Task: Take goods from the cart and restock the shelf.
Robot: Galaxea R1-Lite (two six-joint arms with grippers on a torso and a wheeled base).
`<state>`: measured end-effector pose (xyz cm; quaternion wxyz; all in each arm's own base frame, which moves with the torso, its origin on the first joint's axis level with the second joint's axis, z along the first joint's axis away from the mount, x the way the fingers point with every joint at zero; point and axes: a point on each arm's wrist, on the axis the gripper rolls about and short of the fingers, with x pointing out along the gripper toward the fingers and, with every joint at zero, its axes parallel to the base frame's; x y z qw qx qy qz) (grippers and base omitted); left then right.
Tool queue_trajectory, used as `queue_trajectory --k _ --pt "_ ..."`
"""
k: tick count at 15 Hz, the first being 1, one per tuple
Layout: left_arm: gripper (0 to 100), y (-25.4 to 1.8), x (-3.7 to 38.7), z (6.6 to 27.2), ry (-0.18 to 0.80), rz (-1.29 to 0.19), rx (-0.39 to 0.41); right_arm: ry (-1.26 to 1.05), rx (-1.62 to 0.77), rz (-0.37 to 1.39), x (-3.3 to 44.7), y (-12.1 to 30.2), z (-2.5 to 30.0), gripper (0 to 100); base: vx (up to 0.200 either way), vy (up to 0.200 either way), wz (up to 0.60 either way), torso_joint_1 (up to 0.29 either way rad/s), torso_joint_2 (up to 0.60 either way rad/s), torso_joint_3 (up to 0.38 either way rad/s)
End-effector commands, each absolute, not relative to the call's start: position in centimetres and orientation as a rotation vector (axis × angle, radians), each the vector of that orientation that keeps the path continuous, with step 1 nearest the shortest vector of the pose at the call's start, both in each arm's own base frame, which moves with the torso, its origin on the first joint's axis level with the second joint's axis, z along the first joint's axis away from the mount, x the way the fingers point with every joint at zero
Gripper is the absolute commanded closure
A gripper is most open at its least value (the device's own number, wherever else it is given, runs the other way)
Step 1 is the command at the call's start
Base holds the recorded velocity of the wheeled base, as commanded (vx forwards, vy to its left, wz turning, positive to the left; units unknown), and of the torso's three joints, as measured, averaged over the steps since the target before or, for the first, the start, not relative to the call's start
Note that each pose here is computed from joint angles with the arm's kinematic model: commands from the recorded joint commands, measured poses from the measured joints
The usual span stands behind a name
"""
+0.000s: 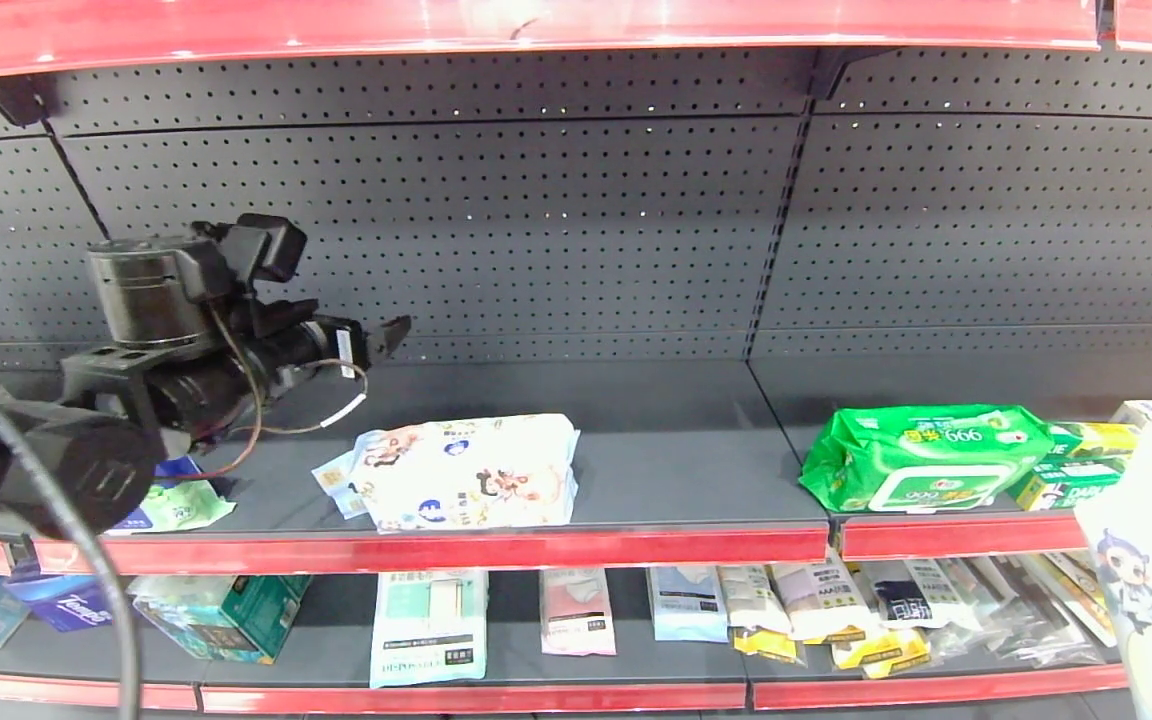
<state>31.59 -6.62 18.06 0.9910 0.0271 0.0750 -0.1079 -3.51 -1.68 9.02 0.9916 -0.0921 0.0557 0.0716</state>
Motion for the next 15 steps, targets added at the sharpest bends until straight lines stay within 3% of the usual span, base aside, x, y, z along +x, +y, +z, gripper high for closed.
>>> queue_trajectory --k 1,4,8,9,10,12,15 --pt "0 -4.6 21.8 20.6 0.149 -0.236 0.000 0.111 -0.183 0.145 -3.5 -1.7 9.0 100 0.000 0.000 0.00 0.000 0.00 0.000" --pt "0 -2.8 12.4 21.1 0.146 -0.298 -0.004 0.112 -0.171 0.135 -3.5 -1.7 9.0 100 0.000 0.000 0.00 0.000 0.00 0.000" --pt "0 -1.0 3.2 20.2 0.140 -0.352 0.011 0.112 -0.165 0.146 -3.5 -1.7 9.0 100 0.000 0.000 0.00 0.000 0.00 0.000" --pt "0 -0.9 2.6 20.0 0.143 -0.360 0.016 0.112 -0.162 0.146 -3.5 -1.7 9.0 100 0.000 0.000 0.00 0.000 0.00 0.000" --pt "0 -0.1 -0.8 18.1 0.171 -0.373 0.060 0.113 -0.149 0.146 -3.5 -1.7 9.0 100 0.000 0.000 0.00 0.000 0.00 0.000" --pt "0 0.6 -3.6 15.9 0.195 -0.368 0.081 0.114 -0.147 0.166 -3.5 -1.6 9.0 100 0.000 0.000 0.00 0.000 0.00 0.000" --pt "0 1.0 -5.1 13.1 0.177 -0.357 0.083 0.115 -0.136 0.167 -3.5 -1.6 9.0 100 0.000 0.000 0.00 0.000 0.00 0.000"
